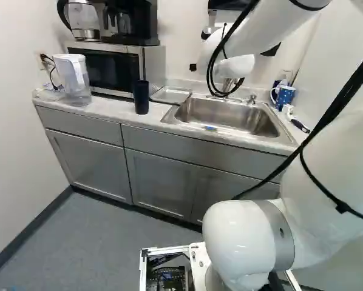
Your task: Rinse the cup and place it in the tray
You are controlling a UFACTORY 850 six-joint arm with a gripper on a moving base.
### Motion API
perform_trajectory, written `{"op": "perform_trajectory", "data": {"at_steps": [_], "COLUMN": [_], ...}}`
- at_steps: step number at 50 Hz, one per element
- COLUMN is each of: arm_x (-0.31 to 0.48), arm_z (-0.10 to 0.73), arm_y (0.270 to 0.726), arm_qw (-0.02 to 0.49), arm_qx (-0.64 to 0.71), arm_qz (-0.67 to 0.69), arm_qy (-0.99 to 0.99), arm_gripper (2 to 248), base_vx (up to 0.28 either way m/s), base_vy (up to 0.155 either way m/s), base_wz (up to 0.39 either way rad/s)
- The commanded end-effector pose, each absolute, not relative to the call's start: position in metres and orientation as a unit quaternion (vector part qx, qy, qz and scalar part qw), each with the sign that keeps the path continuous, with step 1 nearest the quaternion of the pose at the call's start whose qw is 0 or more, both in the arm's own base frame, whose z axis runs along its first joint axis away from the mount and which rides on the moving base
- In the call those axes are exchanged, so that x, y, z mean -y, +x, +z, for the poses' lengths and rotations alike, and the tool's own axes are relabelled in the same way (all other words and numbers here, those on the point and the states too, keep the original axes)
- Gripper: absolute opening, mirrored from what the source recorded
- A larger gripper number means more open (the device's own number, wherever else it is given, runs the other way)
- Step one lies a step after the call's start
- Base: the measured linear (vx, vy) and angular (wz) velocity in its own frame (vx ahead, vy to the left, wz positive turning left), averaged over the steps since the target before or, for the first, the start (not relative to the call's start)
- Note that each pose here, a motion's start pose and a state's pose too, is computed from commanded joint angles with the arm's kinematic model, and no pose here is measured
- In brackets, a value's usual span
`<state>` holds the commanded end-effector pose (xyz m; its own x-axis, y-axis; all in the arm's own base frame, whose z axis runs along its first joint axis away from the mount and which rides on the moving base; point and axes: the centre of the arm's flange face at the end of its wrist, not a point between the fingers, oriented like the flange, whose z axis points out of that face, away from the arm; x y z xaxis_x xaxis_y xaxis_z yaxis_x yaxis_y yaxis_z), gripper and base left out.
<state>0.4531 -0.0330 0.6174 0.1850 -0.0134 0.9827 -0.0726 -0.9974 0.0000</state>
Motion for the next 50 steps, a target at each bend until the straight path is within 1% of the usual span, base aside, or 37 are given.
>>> {"op": "perform_trajectory", "data": {"at_steps": [20,40,50], "arm_x": [0.034,0.035,0.04], "arm_z": [0.618,0.618,0.618], "arm_y": [0.456,0.457,0.465], "arm_qw": [0.024,0.024,0.028], "arm_qx": [0.029,0.03,0.033], "arm_qz": [0.637,0.637,0.636], "arm_qy": [0.77,0.77,0.77], "arm_gripper": [247,247,247], "base_vx": [0.043,0.001,0.0], "base_vy": [-0.047,-0.001,0.0], "base_wz": [0.005,0.0,0.0]}}
